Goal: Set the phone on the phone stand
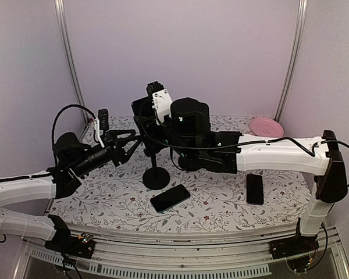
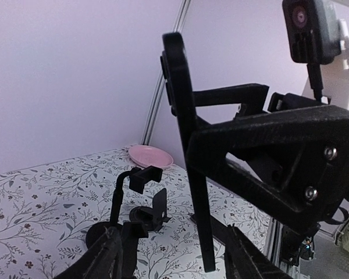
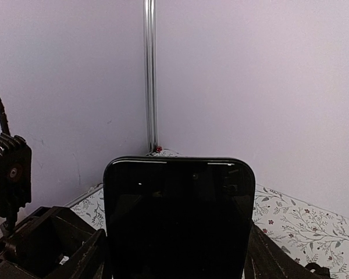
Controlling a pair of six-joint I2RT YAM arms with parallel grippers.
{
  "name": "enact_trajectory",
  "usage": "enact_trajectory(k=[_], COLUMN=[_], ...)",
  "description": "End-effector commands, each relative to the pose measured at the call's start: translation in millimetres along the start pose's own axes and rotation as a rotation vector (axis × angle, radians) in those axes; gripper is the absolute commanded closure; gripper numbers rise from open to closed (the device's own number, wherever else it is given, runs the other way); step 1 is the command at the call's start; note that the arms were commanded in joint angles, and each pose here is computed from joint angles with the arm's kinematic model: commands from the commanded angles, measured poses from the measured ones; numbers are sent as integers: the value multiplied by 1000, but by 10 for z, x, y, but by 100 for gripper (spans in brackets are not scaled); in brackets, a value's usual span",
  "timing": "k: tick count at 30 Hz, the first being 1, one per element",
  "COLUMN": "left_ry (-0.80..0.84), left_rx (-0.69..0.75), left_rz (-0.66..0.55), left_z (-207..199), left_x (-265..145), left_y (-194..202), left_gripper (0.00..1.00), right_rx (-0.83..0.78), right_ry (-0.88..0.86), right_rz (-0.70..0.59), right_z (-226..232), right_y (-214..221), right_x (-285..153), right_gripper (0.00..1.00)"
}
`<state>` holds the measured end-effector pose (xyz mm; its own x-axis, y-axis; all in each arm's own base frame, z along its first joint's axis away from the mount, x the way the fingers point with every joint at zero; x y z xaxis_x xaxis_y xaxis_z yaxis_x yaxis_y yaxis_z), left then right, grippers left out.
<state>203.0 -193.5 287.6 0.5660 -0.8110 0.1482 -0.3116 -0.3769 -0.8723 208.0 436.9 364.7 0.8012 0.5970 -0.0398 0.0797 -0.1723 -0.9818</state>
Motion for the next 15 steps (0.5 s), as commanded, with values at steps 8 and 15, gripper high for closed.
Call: enact_trajectory(k=[8,15], left_ry=[-72,-81], left_rx=[-33,-44], left_rz=[16,30], left_z=[32,56], left_x=[273,336], left_y=[-55,-45], left_gripper=[60,80], right_rx=[99,123], right_ry=[-40,-78], right_rz=[-60,-63], right_z=[36,49], right_y=[-305,-347], right_x=[-130,-171], right_gripper=[67,66])
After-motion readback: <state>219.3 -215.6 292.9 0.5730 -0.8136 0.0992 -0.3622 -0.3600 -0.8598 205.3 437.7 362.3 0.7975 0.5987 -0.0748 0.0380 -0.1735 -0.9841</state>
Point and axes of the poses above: each gripper's point midway between its finger pads, its own x axis out along the fingers, its own z axis along the line the jaws close on, y = z × x, the point moved 9 cm from there along -x, back along the fingers, and after that the axes turned 11 degrees about -x, right-handed, at the moved point
